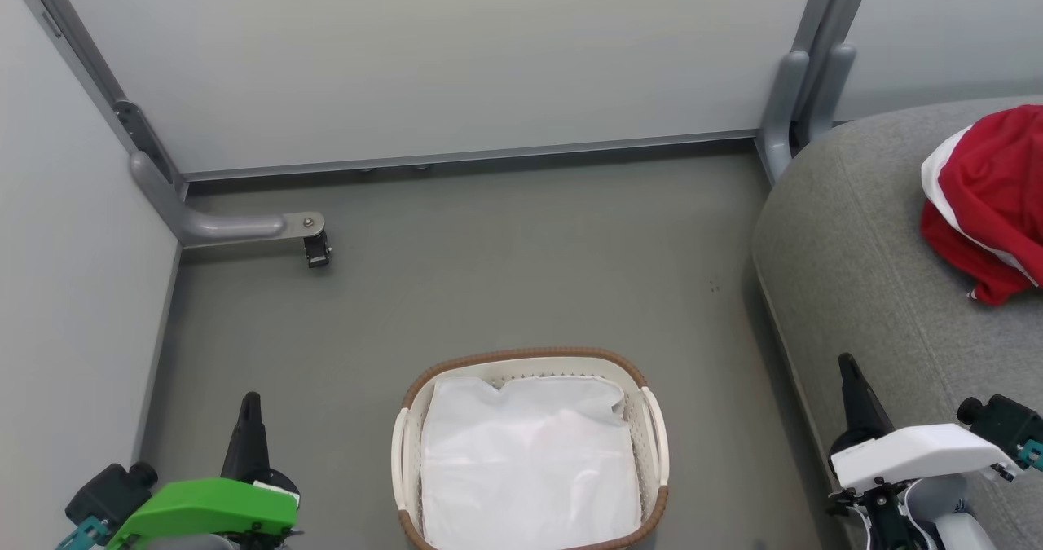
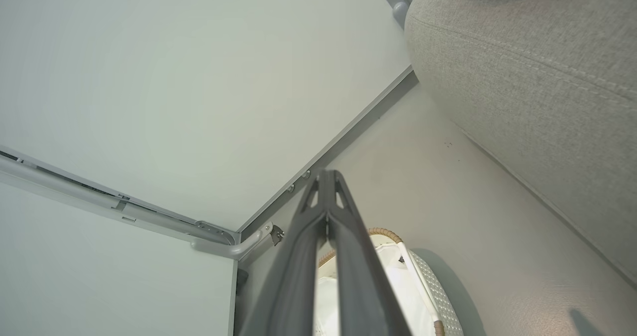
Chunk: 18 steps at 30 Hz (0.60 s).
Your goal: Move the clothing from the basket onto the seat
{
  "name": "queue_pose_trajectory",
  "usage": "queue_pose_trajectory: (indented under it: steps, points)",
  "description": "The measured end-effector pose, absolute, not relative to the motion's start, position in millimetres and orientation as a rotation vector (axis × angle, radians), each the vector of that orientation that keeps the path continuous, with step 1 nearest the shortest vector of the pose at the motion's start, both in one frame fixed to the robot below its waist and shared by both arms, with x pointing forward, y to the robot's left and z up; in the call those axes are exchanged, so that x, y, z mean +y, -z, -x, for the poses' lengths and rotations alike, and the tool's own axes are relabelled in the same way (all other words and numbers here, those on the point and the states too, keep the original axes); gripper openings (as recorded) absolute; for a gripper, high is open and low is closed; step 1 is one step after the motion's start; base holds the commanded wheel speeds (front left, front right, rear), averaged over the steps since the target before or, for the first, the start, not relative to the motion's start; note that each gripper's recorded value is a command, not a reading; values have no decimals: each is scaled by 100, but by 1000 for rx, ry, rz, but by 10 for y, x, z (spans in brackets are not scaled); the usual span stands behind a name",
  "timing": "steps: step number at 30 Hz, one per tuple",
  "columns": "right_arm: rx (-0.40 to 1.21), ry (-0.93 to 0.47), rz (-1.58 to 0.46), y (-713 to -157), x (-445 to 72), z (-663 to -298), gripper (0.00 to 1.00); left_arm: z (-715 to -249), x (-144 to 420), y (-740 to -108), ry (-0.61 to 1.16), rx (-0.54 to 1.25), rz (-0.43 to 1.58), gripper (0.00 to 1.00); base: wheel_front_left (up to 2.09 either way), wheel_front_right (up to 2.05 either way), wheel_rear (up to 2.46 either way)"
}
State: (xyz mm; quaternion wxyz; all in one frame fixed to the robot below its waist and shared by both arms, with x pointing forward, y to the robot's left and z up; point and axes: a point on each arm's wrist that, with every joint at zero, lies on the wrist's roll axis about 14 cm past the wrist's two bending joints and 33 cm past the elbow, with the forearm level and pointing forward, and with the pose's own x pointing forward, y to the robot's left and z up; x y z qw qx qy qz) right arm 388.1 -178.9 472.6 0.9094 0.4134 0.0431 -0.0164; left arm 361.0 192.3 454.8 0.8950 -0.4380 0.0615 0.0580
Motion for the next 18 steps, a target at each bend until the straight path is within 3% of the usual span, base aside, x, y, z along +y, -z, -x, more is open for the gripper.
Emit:
queue_pose_trajectory:
  steps: [18]
  points:
    - [77, 47, -1066, -4796, -1851, -3897, 0, -3691, 1953, -4657, -112, 103, 1106, 0, 0, 0, 0]
